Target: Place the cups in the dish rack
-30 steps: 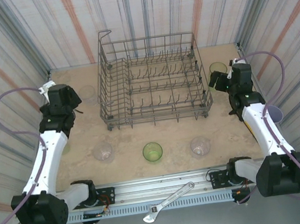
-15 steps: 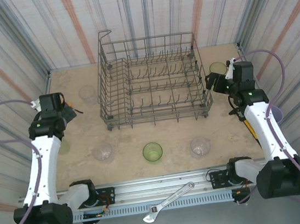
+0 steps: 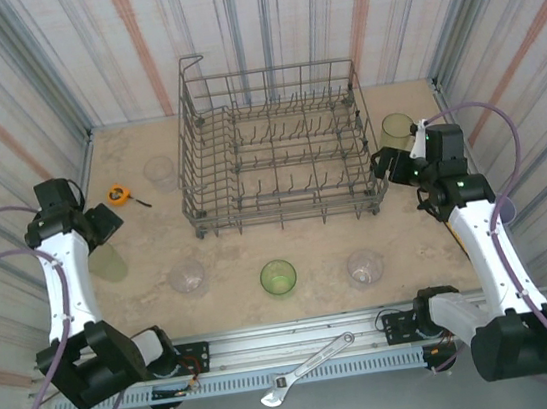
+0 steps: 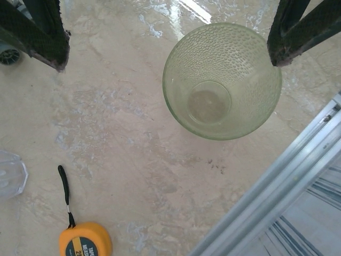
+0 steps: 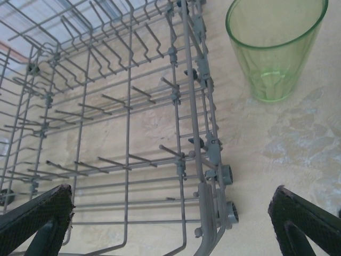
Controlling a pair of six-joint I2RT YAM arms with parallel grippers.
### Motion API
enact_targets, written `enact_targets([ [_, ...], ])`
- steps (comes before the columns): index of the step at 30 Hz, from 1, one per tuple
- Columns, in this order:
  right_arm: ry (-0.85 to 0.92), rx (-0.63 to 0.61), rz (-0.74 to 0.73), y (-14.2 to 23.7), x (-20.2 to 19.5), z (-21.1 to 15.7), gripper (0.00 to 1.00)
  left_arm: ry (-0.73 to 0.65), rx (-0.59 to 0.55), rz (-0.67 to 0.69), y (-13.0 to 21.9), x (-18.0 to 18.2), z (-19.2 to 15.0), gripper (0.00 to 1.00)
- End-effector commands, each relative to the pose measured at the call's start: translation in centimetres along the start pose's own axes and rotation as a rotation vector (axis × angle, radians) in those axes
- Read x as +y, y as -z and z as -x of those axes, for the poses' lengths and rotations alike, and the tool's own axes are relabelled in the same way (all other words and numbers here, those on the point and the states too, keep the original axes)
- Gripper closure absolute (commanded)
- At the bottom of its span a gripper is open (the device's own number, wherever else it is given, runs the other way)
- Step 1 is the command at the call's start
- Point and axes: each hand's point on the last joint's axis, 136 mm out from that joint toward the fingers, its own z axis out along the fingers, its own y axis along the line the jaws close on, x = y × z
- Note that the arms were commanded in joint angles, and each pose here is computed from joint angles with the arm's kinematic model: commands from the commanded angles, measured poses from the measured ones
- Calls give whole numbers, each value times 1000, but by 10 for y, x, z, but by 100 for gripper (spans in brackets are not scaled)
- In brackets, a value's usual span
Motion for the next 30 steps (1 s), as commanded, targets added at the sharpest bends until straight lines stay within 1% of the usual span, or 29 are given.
enact_targets([
  [1,-9,42,32,-1,5,-13,1,-33,9,-71,-2,-12,3,1],
  [5,-17,53,56,-5,8,-15,1,-9,18,-44,-13,-7,0,1],
  [10,-13,105,83,-12,19,-15,1,26,51,-21,-32,-4,-7,1],
  [14,8,113,84,-14,27,-17,1,44,79,-33,-41,-8,-7,2],
  [19,-1,124,101,-17,33,-21,1,51,82,-34,-47,-10,-5,8],
  [23,3,138,102,-21,34,-22,1,73,83,-31,-51,-10,-5,18],
  [27,-7,121,110,-24,36,-18,1,106,36,-8,-57,-5,-2,20],
  [30,-13,106,130,-25,39,-15,1,101,35,19,-62,-4,-2,20],
])
